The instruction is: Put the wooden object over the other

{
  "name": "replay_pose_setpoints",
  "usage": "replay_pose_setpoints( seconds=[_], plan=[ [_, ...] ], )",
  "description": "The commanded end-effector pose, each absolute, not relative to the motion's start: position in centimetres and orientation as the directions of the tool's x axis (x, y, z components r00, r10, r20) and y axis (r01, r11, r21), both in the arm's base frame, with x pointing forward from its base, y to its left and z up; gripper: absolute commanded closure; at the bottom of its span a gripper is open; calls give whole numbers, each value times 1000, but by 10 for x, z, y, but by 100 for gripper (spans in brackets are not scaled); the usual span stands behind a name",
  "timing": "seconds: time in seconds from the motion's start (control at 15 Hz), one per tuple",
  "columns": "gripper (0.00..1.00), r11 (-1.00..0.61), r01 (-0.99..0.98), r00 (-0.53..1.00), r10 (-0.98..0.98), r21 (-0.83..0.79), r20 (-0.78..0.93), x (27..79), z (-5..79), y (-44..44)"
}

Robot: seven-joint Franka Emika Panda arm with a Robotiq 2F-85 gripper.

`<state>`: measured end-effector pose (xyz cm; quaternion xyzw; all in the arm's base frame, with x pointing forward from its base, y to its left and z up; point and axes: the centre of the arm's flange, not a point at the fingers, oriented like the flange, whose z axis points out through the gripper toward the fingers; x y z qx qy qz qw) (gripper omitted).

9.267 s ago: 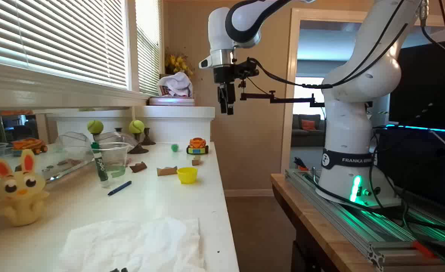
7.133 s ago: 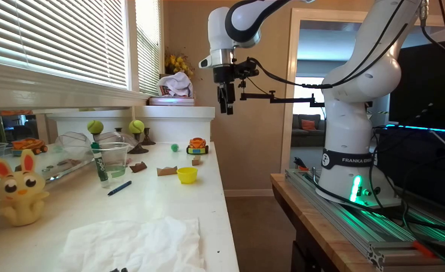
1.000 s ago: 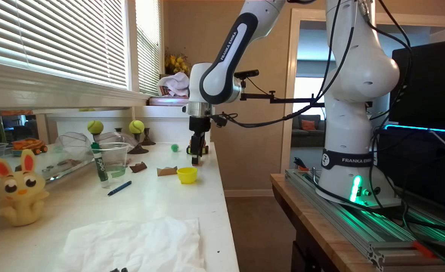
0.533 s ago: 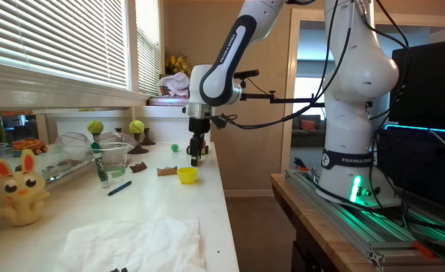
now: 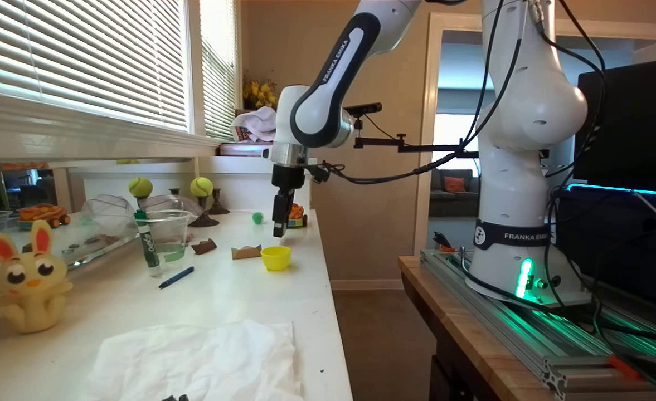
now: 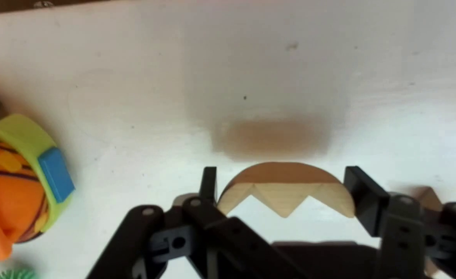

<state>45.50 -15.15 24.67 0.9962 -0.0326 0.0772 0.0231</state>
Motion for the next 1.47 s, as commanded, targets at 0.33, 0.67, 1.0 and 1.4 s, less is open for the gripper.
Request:
replay_pose_setpoints(
  seconds=[0.33,0.67,1.0,1.4],
  plan=[
    [44,-990,136,974,141,40,178,492,312,-106],
    [44,-969,232,955,244,84,171,505,306,-75],
    [44,-939,320,933,335,128,133,507,291,-54],
    [44,-919,367,920,382,146,90,506,273,-49]
  ],
)
